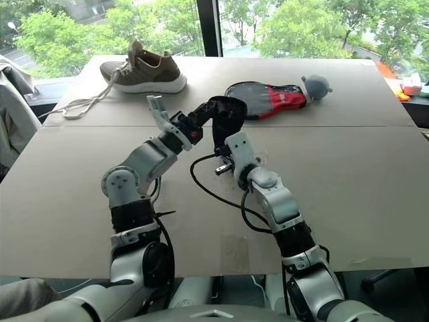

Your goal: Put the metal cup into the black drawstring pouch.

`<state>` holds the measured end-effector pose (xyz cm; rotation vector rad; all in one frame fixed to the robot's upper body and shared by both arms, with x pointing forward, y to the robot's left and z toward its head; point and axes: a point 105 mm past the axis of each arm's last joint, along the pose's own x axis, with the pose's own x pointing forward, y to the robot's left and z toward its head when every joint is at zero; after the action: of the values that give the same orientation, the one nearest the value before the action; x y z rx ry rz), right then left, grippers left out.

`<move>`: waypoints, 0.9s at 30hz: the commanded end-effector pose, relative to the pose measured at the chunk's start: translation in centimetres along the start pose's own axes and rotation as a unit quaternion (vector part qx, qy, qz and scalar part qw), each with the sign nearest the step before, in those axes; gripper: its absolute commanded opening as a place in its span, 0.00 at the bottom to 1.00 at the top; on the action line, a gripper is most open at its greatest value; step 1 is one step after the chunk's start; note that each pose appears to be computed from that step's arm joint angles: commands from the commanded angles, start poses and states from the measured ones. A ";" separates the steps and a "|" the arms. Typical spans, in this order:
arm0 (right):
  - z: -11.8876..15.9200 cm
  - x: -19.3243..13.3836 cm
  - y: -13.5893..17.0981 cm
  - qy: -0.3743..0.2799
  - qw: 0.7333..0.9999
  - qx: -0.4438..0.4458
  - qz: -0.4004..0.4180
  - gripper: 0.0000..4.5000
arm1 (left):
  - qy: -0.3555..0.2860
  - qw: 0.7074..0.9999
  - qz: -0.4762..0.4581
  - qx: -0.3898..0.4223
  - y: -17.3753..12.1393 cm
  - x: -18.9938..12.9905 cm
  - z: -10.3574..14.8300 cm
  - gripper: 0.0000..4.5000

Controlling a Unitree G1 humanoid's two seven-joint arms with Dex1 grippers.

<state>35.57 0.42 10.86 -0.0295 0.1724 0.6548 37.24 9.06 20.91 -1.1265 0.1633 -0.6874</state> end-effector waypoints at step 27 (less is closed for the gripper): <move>24.6 -10.7 -8.6 -0.298 0.808 -0.468 -0.198 0.00 | 0.168 0.945 -0.112 0.259 -3.6 -1.9 -3.1 0.75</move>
<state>37.47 -11.19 34.07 -0.7745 -0.6670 0.2538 32.92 7.24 19.57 -0.6046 0.2627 -0.9938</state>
